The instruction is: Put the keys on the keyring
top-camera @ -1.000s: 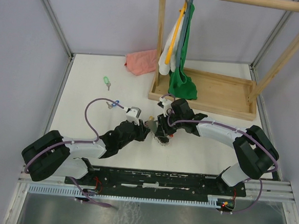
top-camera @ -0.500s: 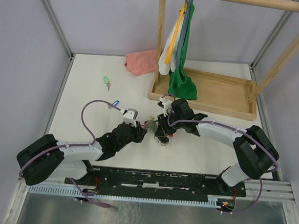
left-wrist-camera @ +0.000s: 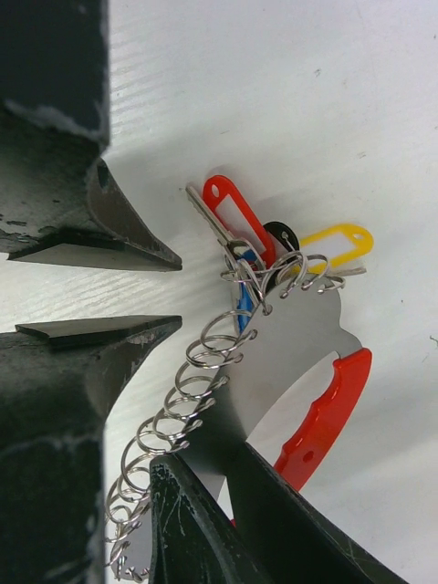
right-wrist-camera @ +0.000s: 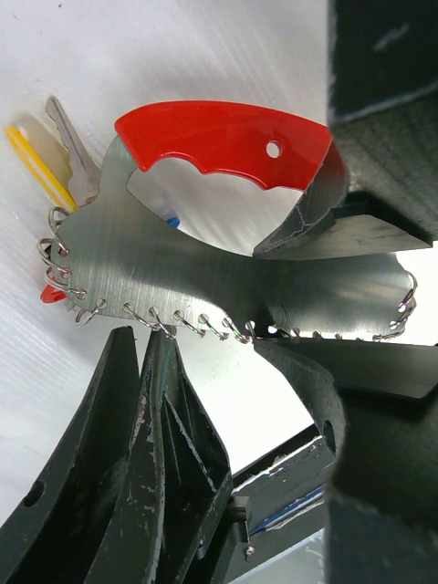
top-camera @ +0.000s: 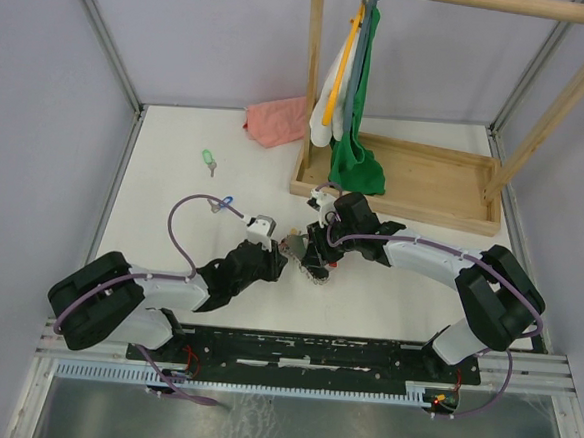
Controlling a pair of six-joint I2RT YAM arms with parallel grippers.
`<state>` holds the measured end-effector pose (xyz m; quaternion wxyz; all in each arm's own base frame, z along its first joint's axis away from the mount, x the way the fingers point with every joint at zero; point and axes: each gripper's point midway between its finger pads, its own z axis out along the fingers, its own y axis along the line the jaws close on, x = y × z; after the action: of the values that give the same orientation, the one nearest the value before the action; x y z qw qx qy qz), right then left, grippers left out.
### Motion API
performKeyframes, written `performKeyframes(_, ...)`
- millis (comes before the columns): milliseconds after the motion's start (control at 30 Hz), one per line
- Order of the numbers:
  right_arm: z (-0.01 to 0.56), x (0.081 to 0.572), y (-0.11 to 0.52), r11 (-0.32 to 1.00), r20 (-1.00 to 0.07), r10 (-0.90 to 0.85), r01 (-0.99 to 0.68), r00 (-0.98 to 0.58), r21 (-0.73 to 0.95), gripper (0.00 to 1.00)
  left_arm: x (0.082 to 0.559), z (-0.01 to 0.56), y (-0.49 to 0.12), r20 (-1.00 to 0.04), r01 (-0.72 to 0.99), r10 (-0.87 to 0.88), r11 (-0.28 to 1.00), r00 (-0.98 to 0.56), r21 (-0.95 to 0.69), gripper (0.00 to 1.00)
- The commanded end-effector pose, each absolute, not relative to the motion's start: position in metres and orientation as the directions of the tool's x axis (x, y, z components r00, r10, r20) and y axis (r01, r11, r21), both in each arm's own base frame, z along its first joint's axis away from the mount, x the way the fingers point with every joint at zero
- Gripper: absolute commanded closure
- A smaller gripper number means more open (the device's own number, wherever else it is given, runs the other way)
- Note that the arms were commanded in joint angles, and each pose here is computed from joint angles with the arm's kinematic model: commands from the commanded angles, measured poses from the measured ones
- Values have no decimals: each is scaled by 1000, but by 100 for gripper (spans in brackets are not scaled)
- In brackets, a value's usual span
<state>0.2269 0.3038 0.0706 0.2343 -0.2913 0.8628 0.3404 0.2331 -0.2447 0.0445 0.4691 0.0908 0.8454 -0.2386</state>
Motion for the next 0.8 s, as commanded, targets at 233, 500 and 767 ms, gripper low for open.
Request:
performKeyframes(233,103,235,321,538,-687,-294,-709,-665,456,91,248,79,-266,-890,435,-111,841,-441,-321,67)
performKeyframes(500,105,235,322,533,-689,-289,-710,-664,460,91,251,81,-267,-899,431,-110,849,-425,-307,66)
performKeyframes(767,105,234,323,525,-687,-291,-712,-665,467,90,258,82,-263,-913,415,-84,871,-400,-262,68)
